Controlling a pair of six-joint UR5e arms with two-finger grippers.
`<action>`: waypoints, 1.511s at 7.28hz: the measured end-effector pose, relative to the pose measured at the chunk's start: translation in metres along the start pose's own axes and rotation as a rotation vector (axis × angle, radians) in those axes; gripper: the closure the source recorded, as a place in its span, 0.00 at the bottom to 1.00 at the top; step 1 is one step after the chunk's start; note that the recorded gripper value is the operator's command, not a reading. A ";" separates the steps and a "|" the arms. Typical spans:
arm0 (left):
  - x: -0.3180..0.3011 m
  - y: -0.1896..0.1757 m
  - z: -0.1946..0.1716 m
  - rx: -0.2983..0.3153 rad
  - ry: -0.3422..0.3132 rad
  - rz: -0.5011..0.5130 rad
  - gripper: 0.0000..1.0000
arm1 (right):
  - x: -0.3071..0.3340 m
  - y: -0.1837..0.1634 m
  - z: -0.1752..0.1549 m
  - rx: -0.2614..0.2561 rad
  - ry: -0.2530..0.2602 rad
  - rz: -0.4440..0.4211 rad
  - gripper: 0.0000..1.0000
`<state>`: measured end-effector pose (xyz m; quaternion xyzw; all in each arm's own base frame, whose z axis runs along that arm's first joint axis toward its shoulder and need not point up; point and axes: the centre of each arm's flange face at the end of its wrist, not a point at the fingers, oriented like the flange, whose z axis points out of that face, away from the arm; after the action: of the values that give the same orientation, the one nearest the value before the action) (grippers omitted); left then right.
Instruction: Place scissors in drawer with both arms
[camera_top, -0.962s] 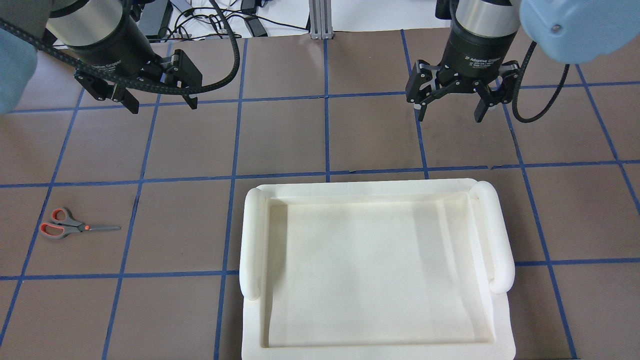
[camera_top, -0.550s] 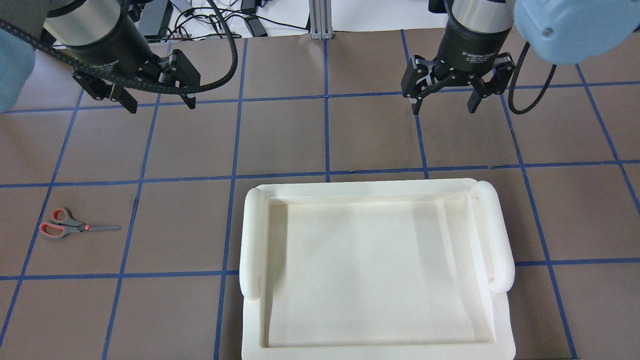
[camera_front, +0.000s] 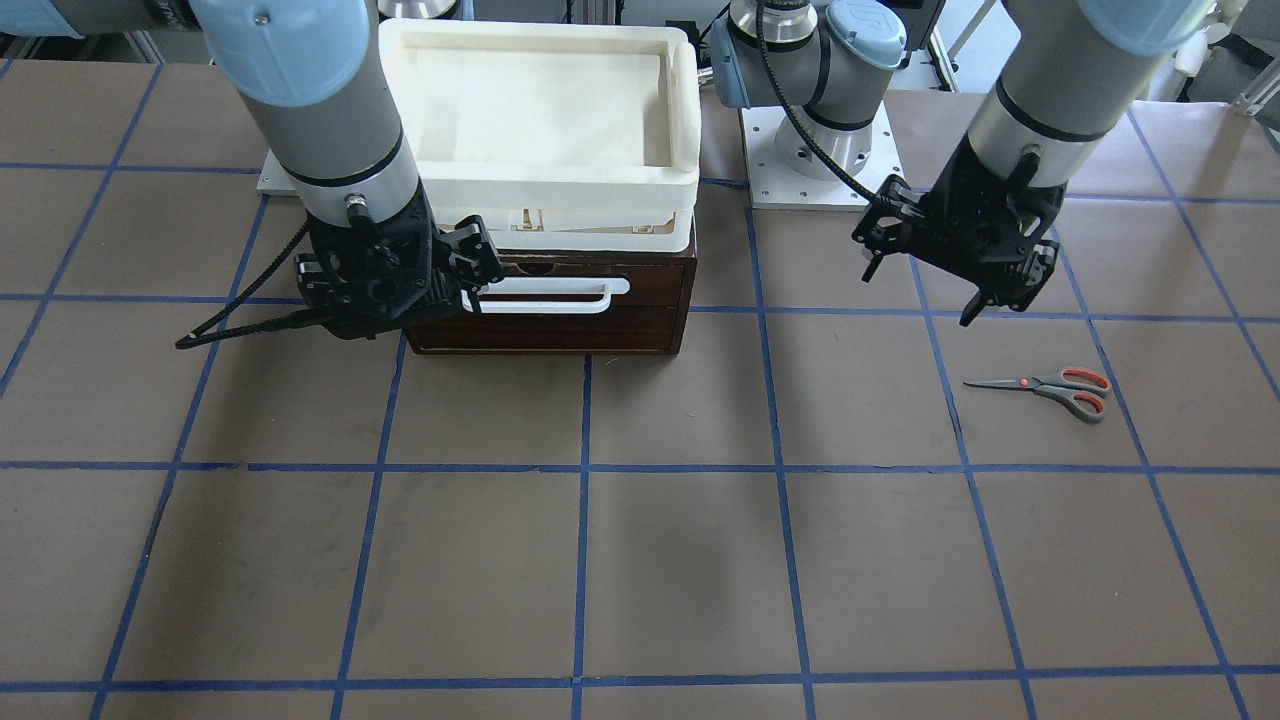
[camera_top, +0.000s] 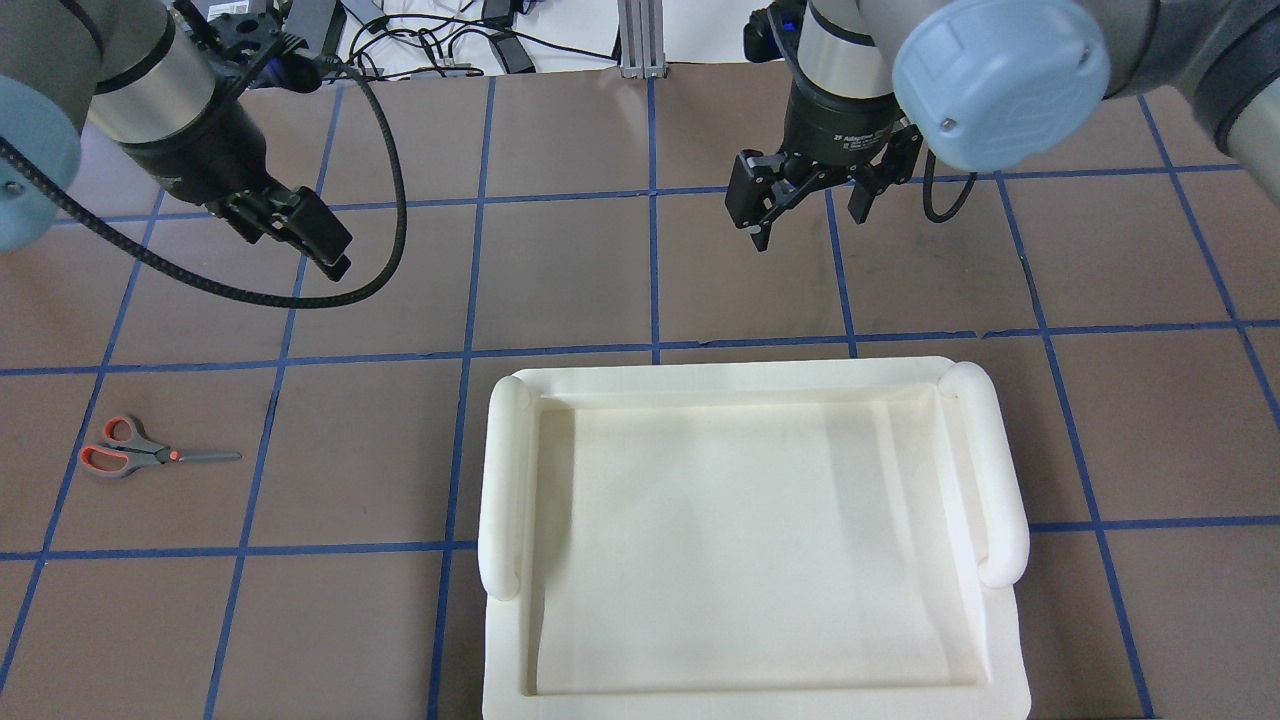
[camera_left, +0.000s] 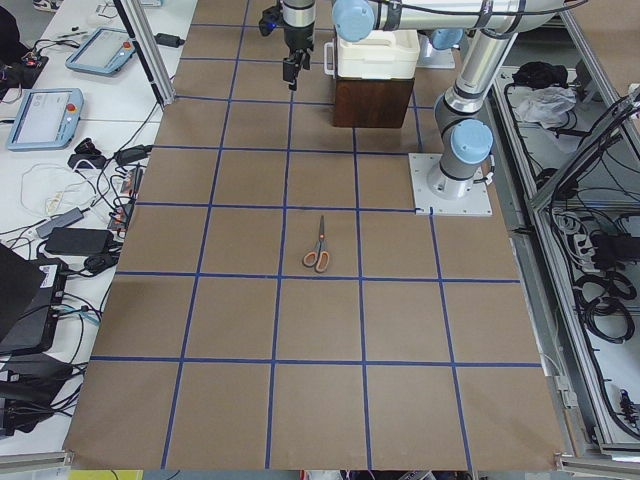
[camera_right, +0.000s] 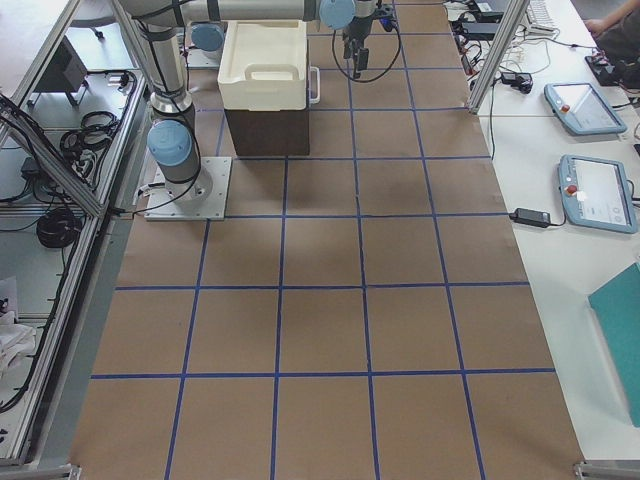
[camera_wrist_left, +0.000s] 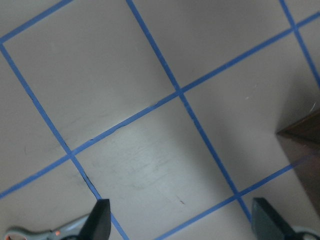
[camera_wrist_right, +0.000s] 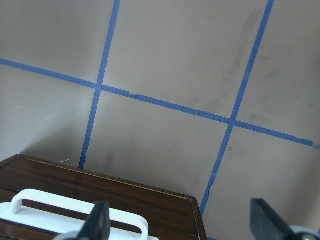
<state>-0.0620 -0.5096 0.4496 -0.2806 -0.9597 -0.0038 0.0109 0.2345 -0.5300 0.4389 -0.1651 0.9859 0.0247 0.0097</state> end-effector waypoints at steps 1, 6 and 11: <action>-0.031 0.012 0.027 -0.027 0.023 0.137 0.00 | -0.005 -0.004 0.009 -0.012 -0.008 -0.087 0.00; -0.151 0.088 0.108 -0.057 0.144 0.472 0.00 | -0.030 -0.014 0.052 -0.155 -0.026 -0.261 0.00; -0.223 0.127 0.183 -0.045 0.092 0.876 0.00 | -0.070 -0.030 0.086 -0.169 -0.073 -0.711 0.00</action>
<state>0.1908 -0.5197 0.2612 -0.6607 -0.7485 -0.0320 0.0481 0.3116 -0.5312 0.3531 -0.4966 0.8605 0.1071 0.0389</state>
